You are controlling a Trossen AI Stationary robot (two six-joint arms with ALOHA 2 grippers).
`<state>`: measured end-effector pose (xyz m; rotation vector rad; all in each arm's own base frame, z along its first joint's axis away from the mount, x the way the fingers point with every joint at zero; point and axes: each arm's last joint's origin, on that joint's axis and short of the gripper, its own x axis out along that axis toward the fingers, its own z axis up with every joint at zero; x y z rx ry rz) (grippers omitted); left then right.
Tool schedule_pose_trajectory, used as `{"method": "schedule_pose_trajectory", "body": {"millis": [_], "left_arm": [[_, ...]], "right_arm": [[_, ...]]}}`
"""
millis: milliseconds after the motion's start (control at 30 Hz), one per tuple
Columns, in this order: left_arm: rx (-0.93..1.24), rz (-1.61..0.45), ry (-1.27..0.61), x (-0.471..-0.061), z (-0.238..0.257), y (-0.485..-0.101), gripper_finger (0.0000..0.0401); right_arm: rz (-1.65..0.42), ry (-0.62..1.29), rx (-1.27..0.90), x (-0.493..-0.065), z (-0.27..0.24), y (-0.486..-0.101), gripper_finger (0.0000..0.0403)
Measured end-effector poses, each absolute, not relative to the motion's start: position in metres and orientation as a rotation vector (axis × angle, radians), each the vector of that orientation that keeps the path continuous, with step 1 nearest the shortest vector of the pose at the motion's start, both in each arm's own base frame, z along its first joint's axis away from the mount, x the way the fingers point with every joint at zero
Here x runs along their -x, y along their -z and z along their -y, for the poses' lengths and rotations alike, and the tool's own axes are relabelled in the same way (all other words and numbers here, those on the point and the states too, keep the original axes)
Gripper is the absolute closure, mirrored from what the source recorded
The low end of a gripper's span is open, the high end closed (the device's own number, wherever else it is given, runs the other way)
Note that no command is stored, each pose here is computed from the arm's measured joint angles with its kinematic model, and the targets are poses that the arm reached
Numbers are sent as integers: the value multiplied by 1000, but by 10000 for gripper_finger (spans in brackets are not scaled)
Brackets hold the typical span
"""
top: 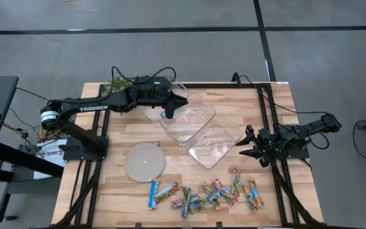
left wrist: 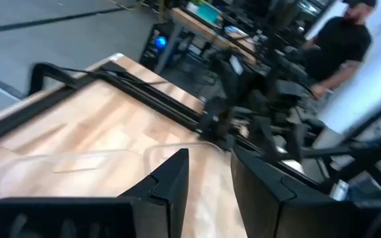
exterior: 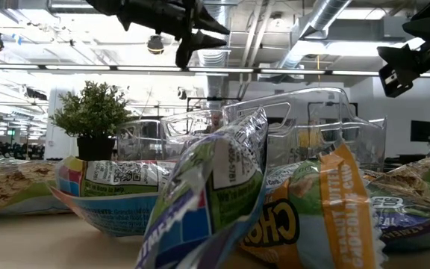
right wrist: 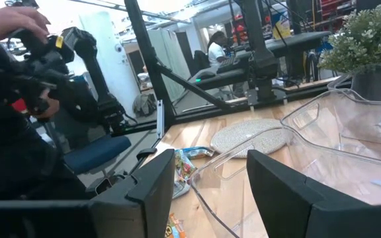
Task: Pick and place Granola Bars by type
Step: Put the yellow granola bar into the middle transparent bin
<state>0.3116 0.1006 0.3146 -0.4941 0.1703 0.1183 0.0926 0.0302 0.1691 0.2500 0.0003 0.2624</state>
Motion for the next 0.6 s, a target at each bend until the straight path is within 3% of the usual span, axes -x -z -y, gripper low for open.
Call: {"method": "schedule_pose_trajectory", "body": {"millis": [267, 600], "left_arm": [[531, -228, 103, -325, -41, -315, 296], [602, -388, 368, -315, 77, -296, 296]], "right_arm": [[0, -263, -250, -93, -30, -169, 219], [0, -262, -250, -93, -30, -169, 219]]}}
